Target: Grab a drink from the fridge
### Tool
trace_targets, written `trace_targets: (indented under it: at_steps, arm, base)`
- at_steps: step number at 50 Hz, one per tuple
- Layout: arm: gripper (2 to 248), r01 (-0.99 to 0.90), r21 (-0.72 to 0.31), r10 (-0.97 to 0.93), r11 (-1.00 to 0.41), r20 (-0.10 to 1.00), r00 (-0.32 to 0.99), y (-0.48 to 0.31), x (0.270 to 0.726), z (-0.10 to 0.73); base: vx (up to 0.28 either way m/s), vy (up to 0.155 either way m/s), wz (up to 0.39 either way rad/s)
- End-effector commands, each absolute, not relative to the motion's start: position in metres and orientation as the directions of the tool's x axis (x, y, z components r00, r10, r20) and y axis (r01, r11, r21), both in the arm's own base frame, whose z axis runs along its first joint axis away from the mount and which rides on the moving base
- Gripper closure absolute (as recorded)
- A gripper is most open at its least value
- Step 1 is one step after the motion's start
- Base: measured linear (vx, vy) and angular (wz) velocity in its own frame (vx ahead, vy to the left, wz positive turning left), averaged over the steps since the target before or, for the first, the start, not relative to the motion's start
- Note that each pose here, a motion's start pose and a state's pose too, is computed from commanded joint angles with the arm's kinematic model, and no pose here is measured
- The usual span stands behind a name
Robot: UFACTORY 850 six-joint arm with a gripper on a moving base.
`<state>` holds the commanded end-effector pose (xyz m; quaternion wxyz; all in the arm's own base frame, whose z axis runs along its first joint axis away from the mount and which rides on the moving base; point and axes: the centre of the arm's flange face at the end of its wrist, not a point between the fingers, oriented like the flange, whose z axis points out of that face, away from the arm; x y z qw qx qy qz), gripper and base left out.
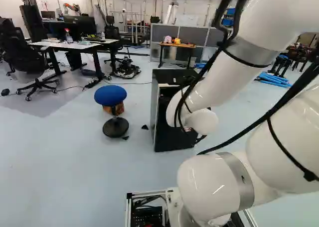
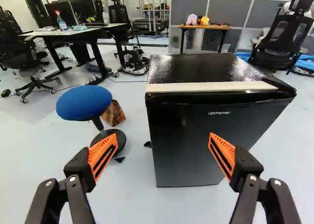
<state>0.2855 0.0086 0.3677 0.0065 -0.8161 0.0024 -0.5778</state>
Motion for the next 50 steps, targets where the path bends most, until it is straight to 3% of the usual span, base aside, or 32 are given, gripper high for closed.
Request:
trace_targets:
  at_steps: [50]
  arm:
    - [3,-0.034,-0.069,-0.076,-0.997,0.927,0.367,0.048,0.357,0.364]
  base:
    - [0.000,0.000,0.000]
